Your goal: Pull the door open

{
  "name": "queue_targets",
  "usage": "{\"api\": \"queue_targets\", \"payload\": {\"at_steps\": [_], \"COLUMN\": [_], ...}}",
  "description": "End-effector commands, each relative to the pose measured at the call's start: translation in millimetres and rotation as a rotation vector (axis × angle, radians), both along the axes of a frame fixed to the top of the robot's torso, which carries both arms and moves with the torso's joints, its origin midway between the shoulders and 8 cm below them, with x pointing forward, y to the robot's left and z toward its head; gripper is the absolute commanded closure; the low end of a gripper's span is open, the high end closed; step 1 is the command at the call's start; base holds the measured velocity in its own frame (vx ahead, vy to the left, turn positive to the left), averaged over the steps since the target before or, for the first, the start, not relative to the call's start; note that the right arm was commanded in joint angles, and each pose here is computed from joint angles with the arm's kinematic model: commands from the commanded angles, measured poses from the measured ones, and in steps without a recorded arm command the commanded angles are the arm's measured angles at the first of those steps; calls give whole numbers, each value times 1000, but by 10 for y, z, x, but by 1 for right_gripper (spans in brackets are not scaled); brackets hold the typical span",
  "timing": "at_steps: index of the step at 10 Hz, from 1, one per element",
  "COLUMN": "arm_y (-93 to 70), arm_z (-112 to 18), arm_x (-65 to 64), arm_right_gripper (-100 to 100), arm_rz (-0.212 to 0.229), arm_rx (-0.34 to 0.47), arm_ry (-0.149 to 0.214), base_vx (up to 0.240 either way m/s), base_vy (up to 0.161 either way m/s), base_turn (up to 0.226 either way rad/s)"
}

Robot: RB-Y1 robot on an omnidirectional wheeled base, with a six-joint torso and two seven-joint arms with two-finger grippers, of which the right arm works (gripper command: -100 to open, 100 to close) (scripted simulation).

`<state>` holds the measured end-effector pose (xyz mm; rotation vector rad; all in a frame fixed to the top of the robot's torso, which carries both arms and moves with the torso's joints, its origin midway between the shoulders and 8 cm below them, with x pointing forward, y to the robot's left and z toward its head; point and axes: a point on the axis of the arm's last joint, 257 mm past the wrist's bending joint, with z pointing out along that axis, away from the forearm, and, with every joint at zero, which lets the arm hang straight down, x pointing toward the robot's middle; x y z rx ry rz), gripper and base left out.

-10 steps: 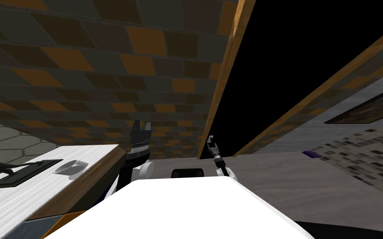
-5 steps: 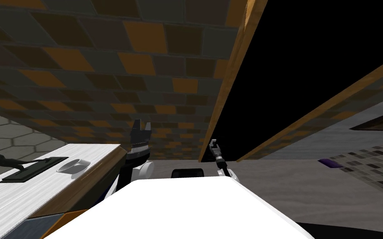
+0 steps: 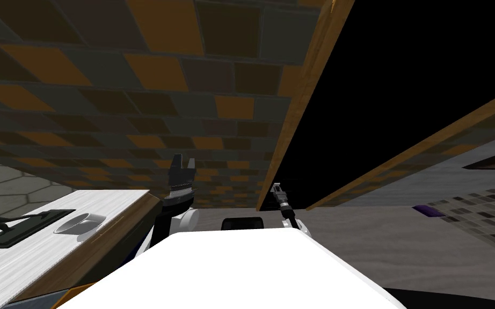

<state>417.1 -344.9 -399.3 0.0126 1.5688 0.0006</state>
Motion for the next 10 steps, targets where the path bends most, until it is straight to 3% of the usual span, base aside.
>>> {"api": "queue_targets", "payload": {"at_steps": [1, 4, 10], "arm_y": [32, 32, -7], "arm_z": [-6, -6, -11], "arm_x": [0, 0, 6], "arm_right_gripper": [100, 100, 100], "arm_rz": [4, 4, -7], "arm_rx": [3, 3, 161], "arm_ry": [0, 0, 0], "base_vx": [-21, -6, -55], "base_vy": [0, 0, -5], "base_turn": [13, 0, 37]}}
